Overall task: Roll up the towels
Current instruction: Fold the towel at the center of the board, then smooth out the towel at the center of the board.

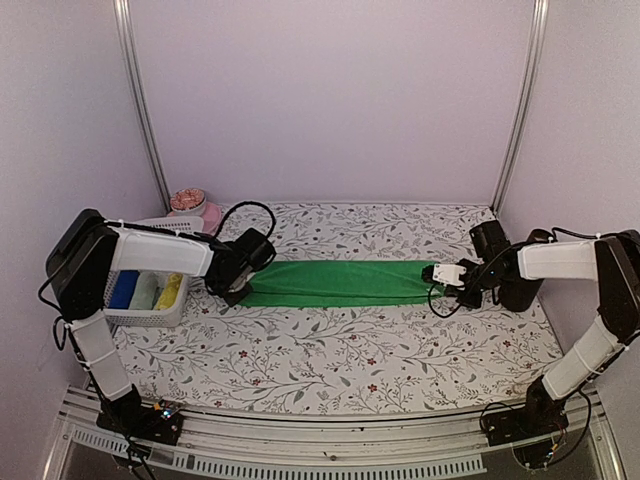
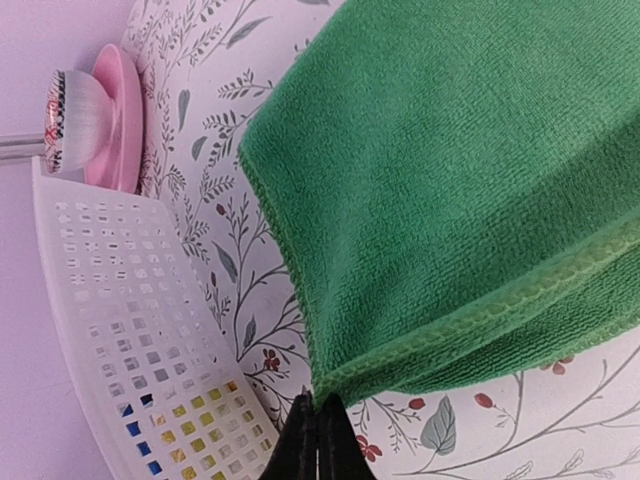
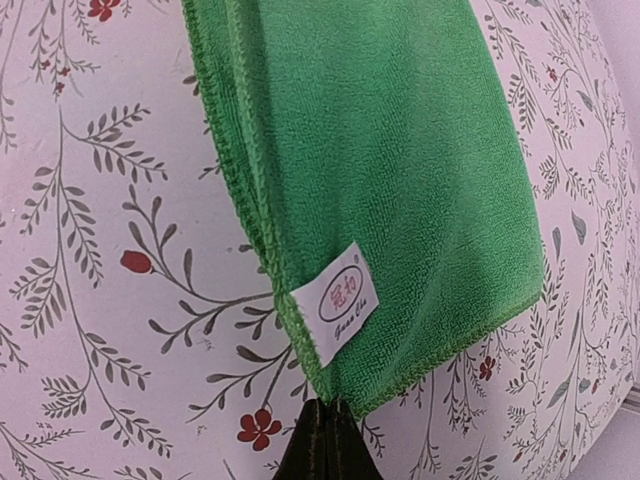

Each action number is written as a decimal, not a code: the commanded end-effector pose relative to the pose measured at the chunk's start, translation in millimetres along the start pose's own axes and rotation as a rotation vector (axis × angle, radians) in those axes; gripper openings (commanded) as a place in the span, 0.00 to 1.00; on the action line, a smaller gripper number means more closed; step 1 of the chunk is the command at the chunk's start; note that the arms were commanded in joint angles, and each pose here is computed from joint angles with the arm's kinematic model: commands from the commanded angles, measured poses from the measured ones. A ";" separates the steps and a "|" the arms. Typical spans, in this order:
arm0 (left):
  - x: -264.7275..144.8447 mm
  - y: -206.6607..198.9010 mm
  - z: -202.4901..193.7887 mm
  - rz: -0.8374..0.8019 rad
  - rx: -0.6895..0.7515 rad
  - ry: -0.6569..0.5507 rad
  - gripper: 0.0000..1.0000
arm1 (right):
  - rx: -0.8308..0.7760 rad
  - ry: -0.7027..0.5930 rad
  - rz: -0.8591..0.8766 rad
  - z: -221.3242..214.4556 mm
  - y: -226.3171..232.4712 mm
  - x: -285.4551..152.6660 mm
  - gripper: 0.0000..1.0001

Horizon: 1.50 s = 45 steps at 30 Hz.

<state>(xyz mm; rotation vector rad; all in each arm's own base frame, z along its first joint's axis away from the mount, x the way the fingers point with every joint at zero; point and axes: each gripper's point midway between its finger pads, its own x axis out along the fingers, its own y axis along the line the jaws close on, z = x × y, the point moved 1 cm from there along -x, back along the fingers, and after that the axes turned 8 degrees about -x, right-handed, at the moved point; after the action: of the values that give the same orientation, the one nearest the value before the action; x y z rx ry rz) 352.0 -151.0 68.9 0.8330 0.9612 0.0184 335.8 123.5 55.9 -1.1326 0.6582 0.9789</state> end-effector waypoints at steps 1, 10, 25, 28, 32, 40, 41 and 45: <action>-1.9 -7.3 -6.2 -0.023 0.011 0.013 0.00 | -0.012 0.007 0.039 -3.3 11.9 3.1 0.02; 4.4 -15.2 -13.5 -0.036 0.026 0.061 0.08 | -0.004 0.015 0.051 -4.6 13.8 6.6 0.14; -48.2 22.4 14.3 -0.067 -0.164 -0.077 0.74 | 0.111 -0.169 -0.032 55.6 -46.8 -58.4 0.57; -66.2 40.2 36.4 -0.062 -0.235 -0.157 0.93 | 0.169 -0.210 -0.037 77.5 -64.6 -61.6 0.60; -63.8 49.3 60.2 -0.024 -0.266 -0.187 0.97 | 0.393 -0.155 -0.081 80.2 -102.0 -50.0 0.59; -14.3 27.5 63.1 0.087 -0.239 -0.088 0.84 | 0.816 -0.098 0.022 23.8 -108.8 -19.6 0.57; -7.7 22.3 58.9 0.092 -0.228 -0.072 0.83 | 0.841 -0.094 0.043 17.4 -104.3 -15.1 0.57; 17.5 9.7 42.9 0.140 -0.189 -0.018 0.71 | 0.880 -0.122 0.104 10.6 -92.6 -2.9 0.52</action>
<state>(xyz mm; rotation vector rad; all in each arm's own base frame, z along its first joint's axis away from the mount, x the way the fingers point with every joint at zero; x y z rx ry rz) 394.7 -176.0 91.9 0.6959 0.8689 0.1487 429.0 116.0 119.1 -0.4013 0.8653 0.6646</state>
